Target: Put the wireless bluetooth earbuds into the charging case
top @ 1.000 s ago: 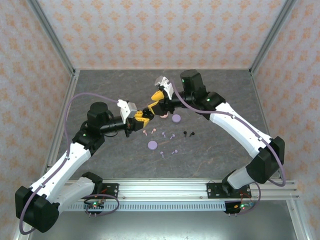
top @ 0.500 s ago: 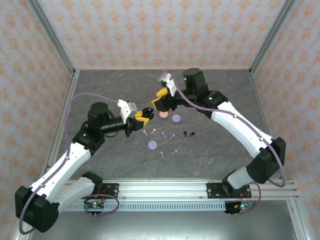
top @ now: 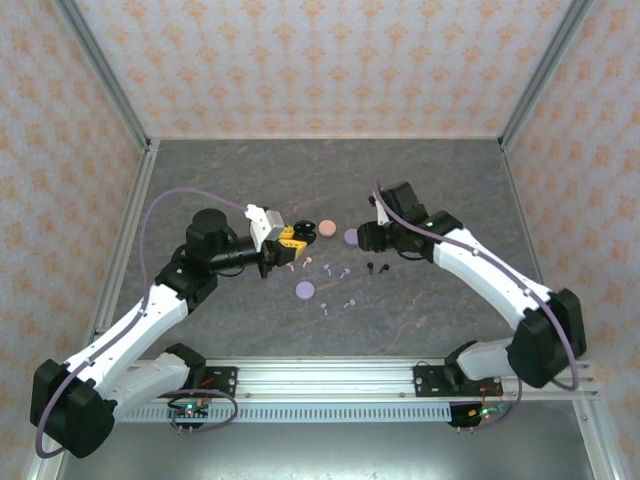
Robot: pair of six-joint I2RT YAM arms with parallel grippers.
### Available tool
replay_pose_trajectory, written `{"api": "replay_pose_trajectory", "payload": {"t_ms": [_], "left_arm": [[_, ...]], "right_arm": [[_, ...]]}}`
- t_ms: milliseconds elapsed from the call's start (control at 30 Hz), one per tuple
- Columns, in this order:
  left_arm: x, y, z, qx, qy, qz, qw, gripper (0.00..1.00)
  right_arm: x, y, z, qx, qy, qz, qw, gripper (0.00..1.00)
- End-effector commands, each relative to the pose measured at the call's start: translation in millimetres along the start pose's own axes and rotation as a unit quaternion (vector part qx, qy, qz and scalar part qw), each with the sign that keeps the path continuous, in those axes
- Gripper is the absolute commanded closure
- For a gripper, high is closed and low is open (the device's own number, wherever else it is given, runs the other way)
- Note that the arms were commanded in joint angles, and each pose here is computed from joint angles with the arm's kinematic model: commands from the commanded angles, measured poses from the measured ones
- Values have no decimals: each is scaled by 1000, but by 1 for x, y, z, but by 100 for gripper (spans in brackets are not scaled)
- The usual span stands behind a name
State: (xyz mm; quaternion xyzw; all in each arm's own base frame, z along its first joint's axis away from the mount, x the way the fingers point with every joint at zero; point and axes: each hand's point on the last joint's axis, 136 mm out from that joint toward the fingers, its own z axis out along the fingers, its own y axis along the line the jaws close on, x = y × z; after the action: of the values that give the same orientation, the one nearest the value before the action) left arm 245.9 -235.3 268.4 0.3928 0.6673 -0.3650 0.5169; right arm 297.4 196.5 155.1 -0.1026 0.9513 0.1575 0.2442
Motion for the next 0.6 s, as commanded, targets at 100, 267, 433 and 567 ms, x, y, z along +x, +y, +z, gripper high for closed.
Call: {"api": "replay_pose_trajectory", "payload": {"t_ms": [100,267,433,567], "left_arm": [[-17,-1,0,-2,-16,23,1000,98],[-16,-1,-1,-5,-14,25,1000,99],[-16,-2,-2,-7,-10,28,1000,99],[-15,-1,-2,-8,-9,28,1000,99]], "right_arm": [[28,-28,33,79,81,50,992,63],[37,-36,59,103,121,59,986,65],[44,-41,78,117,140,61,981,66],[48,-43,87,123,151,59,979,67]]}}
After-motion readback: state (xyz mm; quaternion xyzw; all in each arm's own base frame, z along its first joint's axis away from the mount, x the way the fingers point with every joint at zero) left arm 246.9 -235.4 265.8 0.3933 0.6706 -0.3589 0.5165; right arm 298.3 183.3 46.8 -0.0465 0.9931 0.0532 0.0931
